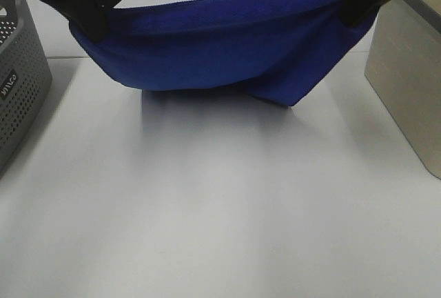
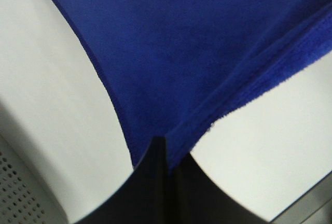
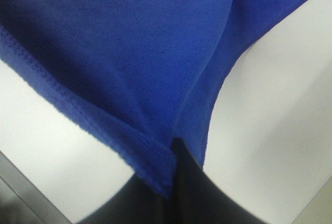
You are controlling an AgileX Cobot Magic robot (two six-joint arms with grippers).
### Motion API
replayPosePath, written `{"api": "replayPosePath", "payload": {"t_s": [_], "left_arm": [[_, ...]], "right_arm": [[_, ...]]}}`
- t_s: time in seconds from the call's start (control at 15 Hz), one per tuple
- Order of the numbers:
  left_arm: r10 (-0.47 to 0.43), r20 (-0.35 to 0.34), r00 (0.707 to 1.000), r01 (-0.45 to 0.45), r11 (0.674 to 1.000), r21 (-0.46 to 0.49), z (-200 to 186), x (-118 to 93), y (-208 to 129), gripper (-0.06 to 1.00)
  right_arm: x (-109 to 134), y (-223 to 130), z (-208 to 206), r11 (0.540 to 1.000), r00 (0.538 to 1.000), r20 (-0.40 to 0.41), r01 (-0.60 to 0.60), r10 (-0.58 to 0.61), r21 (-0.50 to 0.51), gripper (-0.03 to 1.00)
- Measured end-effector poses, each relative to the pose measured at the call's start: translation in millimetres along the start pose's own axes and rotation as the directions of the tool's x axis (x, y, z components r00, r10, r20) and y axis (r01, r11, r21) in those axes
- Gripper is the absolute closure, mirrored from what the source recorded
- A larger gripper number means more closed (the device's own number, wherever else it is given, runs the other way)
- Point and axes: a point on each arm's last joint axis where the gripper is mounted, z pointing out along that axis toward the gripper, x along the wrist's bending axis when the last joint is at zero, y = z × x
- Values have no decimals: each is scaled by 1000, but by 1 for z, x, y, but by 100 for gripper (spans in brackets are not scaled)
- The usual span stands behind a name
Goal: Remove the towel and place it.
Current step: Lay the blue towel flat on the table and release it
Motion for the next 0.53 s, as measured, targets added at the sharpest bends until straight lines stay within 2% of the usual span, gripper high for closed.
{"api": "replayPosePath", "payload": {"t_s": [0.13,0.4,0.53], "left_arm": [[-28,49,998,27,999,30,2,-8,-17,94],[-76,128,989,62,993,105,11,-21,-50,94],[-90,147,985,71,989,132,13,-25,-64,94]], "right_arm": [[7,-17,6,999,1000,-22,-13,14,43,95],[23,-35,-10,1000,1000,-23,-11,11,17,95],[30,-47,-10,999,999,-38,-25,26,28,95]]}}
